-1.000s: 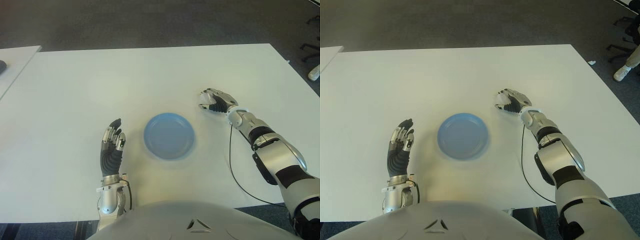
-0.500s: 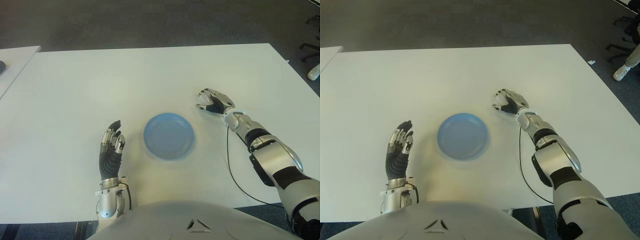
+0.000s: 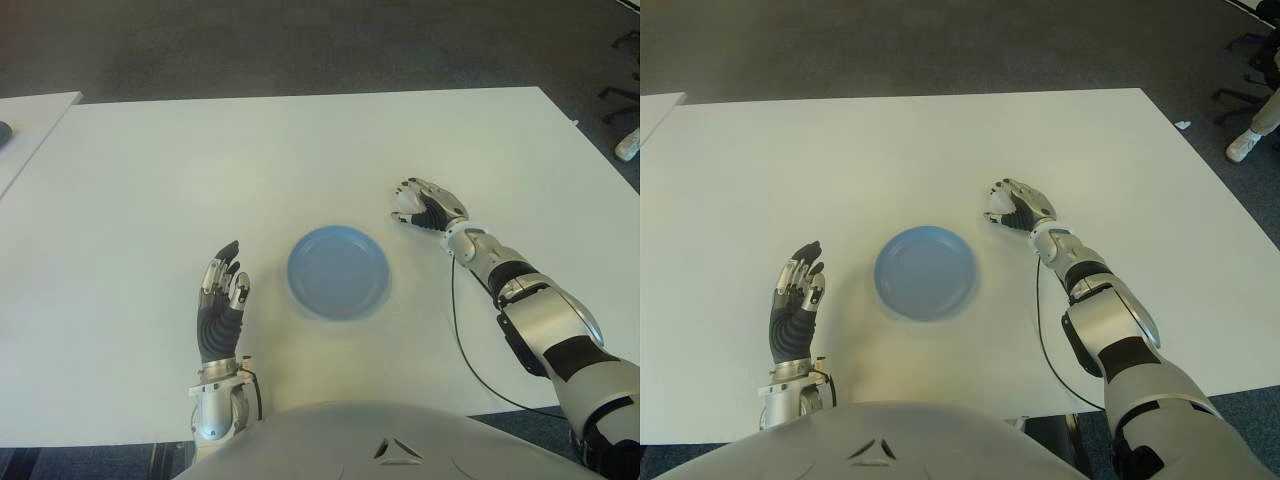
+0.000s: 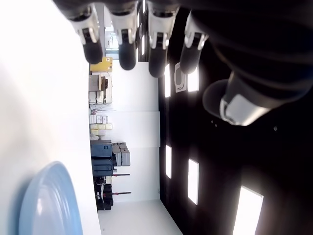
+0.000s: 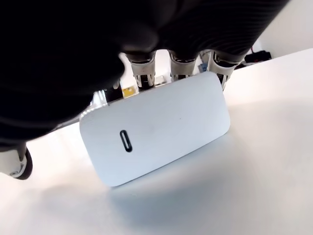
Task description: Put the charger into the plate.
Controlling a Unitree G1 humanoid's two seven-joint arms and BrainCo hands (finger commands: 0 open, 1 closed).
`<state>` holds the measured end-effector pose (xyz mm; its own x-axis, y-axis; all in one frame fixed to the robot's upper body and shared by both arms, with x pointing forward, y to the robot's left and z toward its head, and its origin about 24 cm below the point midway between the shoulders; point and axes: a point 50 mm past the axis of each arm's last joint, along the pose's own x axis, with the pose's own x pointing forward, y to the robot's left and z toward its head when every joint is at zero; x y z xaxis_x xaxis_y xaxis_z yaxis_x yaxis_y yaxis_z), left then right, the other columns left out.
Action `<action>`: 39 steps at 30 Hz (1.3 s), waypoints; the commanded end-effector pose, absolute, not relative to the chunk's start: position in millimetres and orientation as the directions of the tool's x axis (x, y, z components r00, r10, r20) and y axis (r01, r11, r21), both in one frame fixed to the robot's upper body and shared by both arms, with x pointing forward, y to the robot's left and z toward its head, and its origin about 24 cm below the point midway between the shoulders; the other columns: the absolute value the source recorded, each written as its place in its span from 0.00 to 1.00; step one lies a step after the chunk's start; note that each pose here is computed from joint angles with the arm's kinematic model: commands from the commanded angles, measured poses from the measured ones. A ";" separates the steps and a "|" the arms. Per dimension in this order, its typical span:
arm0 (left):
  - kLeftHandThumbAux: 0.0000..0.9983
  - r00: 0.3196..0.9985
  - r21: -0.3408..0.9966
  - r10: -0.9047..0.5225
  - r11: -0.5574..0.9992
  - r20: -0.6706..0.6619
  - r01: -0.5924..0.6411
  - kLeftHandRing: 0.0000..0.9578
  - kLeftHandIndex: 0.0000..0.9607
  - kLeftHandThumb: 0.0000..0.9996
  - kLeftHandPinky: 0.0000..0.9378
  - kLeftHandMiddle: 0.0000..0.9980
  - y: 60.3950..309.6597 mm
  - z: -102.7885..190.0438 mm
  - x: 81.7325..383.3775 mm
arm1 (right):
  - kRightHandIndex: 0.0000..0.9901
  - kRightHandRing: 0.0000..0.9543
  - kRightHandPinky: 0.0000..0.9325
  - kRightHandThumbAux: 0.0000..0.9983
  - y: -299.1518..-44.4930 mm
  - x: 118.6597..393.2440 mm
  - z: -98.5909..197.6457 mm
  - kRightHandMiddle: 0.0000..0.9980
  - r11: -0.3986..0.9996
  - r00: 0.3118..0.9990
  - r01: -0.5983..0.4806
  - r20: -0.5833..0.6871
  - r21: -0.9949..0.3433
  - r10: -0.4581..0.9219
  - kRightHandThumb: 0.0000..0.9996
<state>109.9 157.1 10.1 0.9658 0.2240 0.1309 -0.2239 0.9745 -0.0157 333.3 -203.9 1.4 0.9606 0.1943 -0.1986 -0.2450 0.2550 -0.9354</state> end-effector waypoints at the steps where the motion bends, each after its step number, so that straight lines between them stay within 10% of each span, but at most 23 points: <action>1: 0.54 0.972 -0.009 0.211 0.977 0.108 -0.211 0.12 0.17 0.28 0.12 0.15 153.9 6.4 103.3 | 0.03 0.08 0.05 0.40 -206.6 320.5 -16.2 0.10 0.236 0.950 -0.296 -0.260 -0.926 0.172 0.44; 39: 0.55 0.971 -0.011 0.195 0.981 0.137 -0.196 0.11 0.17 0.27 0.12 0.14 151.7 13.3 92.7 | 0.06 0.13 0.10 0.45 -198.9 307.2 -33.9 0.15 0.243 0.959 -0.275 -0.249 -0.930 0.132 0.45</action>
